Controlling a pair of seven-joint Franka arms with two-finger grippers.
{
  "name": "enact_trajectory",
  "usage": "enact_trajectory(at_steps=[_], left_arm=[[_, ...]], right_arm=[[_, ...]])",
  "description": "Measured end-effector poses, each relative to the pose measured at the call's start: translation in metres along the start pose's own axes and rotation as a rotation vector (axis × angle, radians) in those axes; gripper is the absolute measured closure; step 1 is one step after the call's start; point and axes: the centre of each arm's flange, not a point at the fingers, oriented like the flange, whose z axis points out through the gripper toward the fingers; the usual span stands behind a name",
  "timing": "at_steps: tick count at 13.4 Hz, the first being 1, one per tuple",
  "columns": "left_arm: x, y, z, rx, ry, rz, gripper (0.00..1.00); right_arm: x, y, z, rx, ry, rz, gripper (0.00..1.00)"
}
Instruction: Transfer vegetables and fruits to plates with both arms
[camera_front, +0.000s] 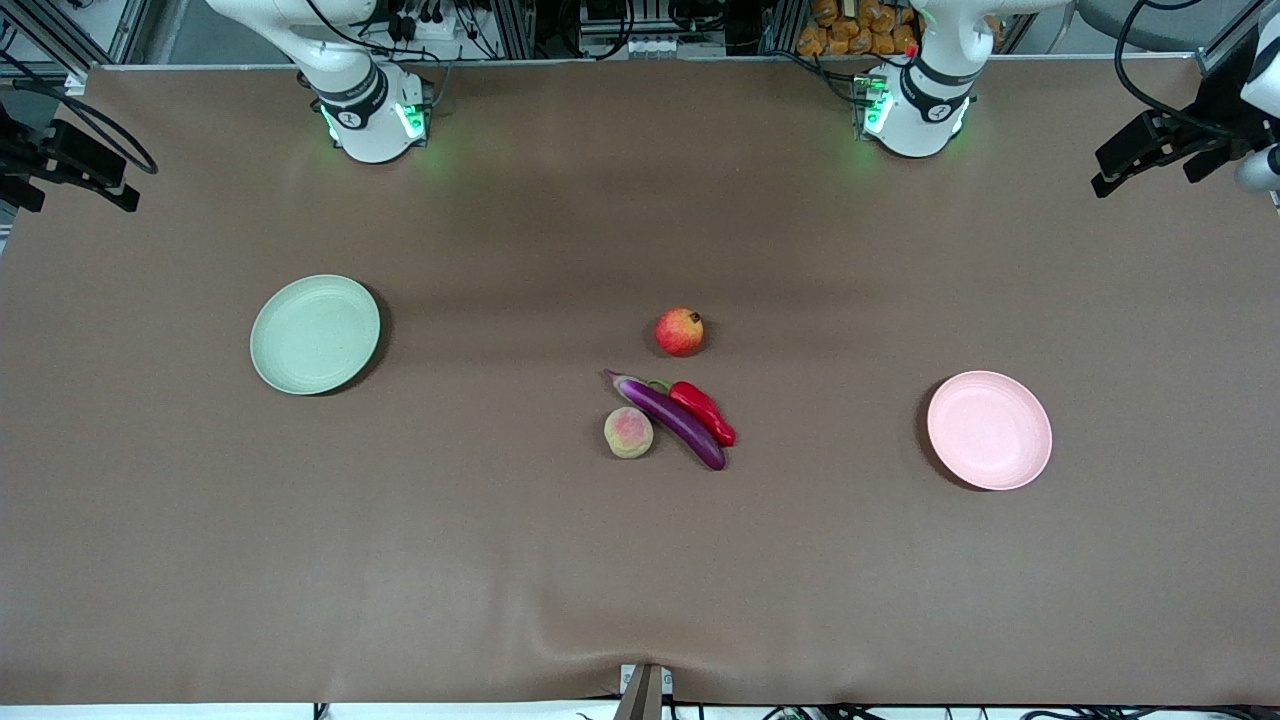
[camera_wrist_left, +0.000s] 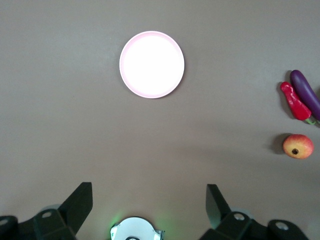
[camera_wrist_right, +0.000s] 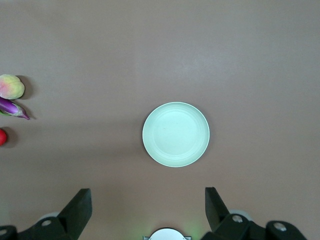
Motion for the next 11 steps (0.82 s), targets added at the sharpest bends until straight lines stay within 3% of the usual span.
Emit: enact_trajectory(at_steps=[11], left_arm=[[0.002,0.004,0.019,0.014,-0.055,0.008,0.0]], right_arm=[[0.0,0.003,0.003,0.0,-0.007,0.006,0.0]])
